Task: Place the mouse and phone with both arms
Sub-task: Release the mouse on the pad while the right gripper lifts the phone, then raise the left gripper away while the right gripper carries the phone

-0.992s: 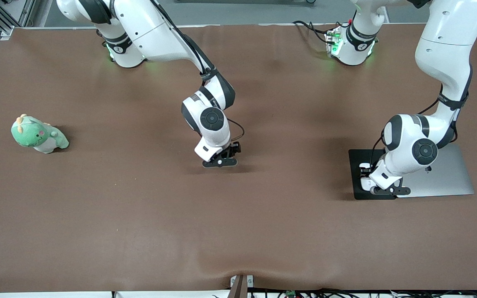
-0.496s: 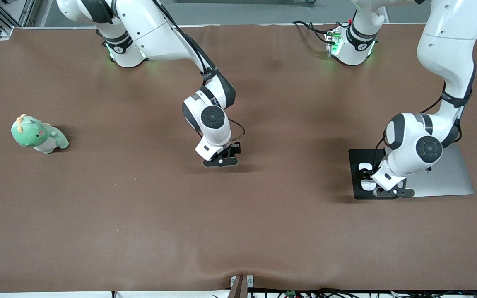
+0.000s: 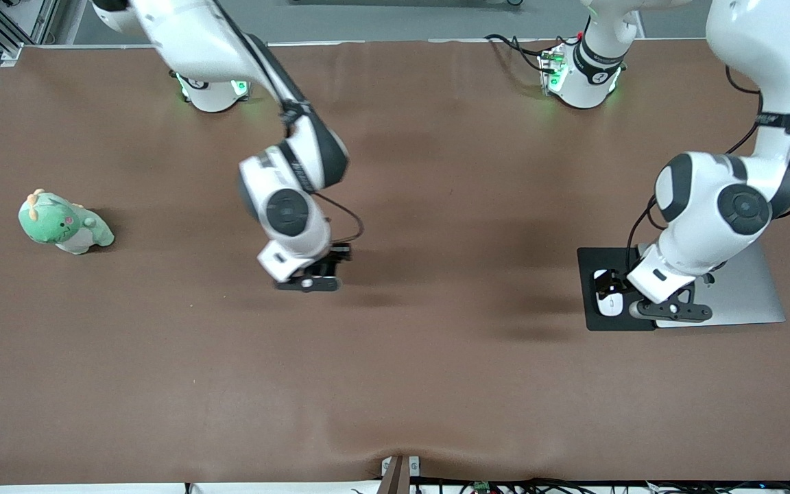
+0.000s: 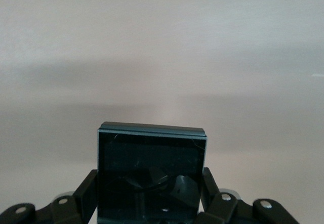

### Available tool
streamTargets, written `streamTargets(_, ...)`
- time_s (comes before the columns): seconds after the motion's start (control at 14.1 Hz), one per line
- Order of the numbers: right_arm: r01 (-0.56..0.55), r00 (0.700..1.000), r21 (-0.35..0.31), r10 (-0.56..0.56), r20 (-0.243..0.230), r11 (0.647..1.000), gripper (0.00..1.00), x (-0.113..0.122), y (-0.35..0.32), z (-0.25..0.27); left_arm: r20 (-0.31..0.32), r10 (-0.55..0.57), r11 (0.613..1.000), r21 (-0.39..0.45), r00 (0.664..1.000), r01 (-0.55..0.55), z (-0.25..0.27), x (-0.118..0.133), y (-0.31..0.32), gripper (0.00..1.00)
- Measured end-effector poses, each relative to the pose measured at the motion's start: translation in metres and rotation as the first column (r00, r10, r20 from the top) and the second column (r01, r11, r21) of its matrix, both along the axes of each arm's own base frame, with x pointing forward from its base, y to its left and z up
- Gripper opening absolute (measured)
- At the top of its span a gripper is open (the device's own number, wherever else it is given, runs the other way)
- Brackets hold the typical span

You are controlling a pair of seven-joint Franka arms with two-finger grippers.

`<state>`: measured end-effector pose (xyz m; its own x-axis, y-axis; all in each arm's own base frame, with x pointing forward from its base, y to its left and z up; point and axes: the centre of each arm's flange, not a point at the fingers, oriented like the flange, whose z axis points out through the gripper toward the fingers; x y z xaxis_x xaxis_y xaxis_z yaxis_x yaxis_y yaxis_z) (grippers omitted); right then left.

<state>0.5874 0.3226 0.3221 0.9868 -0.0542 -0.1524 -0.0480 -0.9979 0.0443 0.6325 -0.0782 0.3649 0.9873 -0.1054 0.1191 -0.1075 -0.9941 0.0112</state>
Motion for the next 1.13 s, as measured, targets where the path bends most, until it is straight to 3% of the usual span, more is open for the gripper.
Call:
streamTargets(0.28,0.025,0.996,0.016,-0.024,-0.081,1.000,0.82,0.026,-0.126,0.061,-0.019,-0.014,1.000,-0.005,1.000,0.014,0.106,-0.004,-0.015,1.00)
streamTargets(0.57,0.033,0.992,0.072,-0.024,-0.122,0.997,0.82,0.045,-0.290,0.062,-0.042,-0.022,1.000,-0.004,0.999,0.022,0.181,-0.016,-0.021,1.00)
streamTargets(0.85,0.024,0.989,0.124,-0.006,-0.146,0.992,0.82,0.028,-0.406,0.028,-0.045,-0.022,1.000,0.000,0.999,0.022,0.235,-0.032,-0.019,1.00)
streamTargets(1.13,-0.018,0.988,0.070,0.028,-0.152,0.997,0.82,0.007,-0.416,-0.028,-0.064,-0.013,1.000,-0.001,0.998,0.013,0.263,-0.059,-0.038,1.00)
